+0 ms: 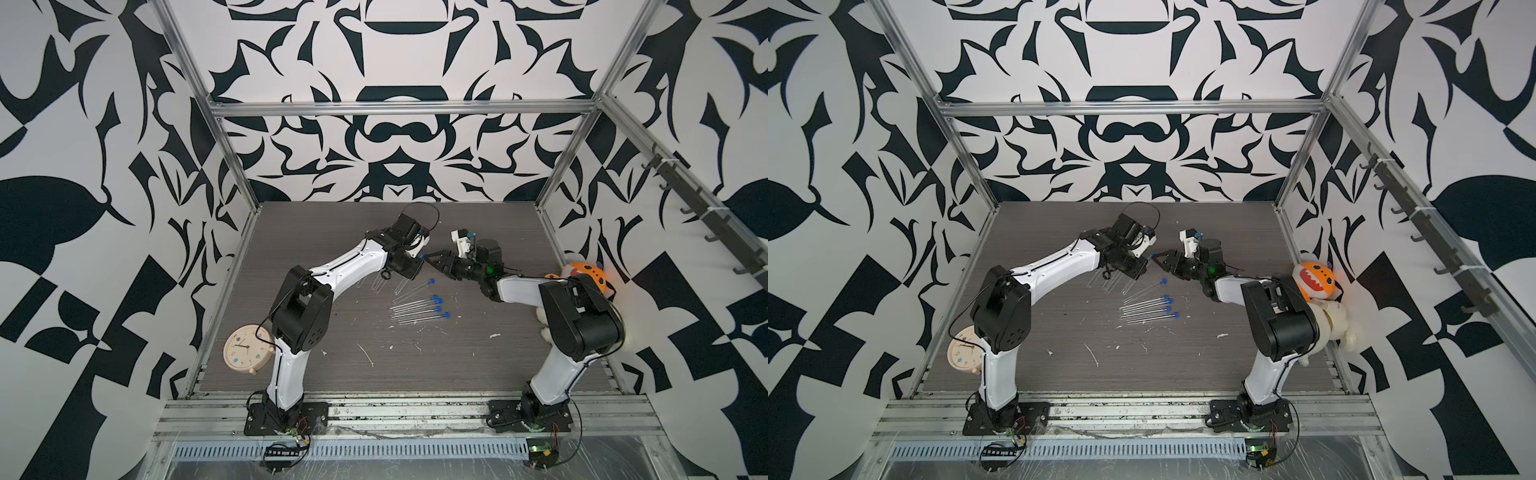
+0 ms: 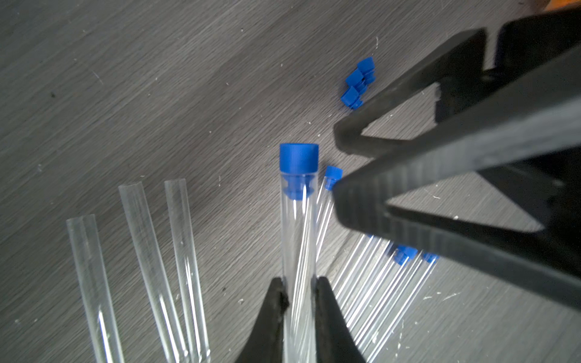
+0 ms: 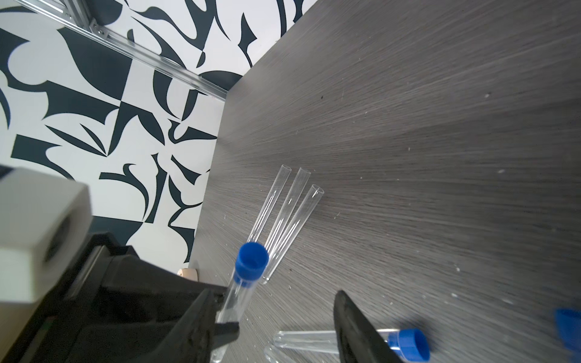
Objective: Remove stoppers from test tubes
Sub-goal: Pick up the test tube at the center of the board, then open the stopper on the test tube.
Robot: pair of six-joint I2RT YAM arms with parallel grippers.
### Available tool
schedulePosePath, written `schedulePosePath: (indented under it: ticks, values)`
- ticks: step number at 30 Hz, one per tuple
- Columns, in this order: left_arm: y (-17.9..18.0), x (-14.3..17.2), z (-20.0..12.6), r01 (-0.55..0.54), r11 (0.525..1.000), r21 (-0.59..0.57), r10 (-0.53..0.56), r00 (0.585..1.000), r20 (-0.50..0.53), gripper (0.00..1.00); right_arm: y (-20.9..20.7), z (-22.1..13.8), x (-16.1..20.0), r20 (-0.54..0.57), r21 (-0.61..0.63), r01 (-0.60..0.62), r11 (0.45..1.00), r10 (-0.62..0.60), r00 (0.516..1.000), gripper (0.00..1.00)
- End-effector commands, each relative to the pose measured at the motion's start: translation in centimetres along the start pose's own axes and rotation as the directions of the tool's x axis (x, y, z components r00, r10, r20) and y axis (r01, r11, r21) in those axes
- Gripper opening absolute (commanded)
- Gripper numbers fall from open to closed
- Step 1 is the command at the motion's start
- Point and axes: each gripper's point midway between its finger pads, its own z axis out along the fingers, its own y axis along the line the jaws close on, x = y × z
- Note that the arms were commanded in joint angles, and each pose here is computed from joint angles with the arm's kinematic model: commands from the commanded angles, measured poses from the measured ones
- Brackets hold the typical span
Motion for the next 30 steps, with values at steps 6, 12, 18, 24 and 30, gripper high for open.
schedulePosePath:
  ticks: [6, 12, 18, 24, 30]
  values:
    - [-1.07, -0.75, -0.93, -0.017, 0.999, 0.027, 0.016, 0.999, 0.031, 0.06, 3.12, 0.37, -1.85, 0.055, -0.076, 0.057, 0.995, -0.053, 0.997, 0.55]
    - [-1.43, -0.78, -0.99, -0.024, 0.999, 0.032, 0.022, 0.999, 0.033, 0.05, 3.42, 0.71, -2.17, 0.062, -0.083, 0.057, 0.995, -0.052, 0.997, 0.43]
    - [-1.59, -0.75, -1.12, -0.026, 0.999, 0.034, 0.025, 0.999, 0.034, 0.04, 3.65, 0.84, -2.58, 0.076, -0.090, 0.054, 0.994, -0.047, 0.996, 0.36]
    - [-1.71, -0.78, -1.18, -0.029, 0.999, 0.032, 0.028, 0.999, 0.037, 0.03, 3.73, 0.87, -2.61, 0.077, -0.090, 0.055, 0.994, -0.048, 0.996, 0.26]
    - [-1.69, -0.59, -0.98, -0.033, 0.999, 0.028, 0.032, 0.999, 0.030, 0.03, 3.79, 0.82, -2.67, 0.081, -0.089, 0.057, 0.994, -0.049, 0.996, 0.19]
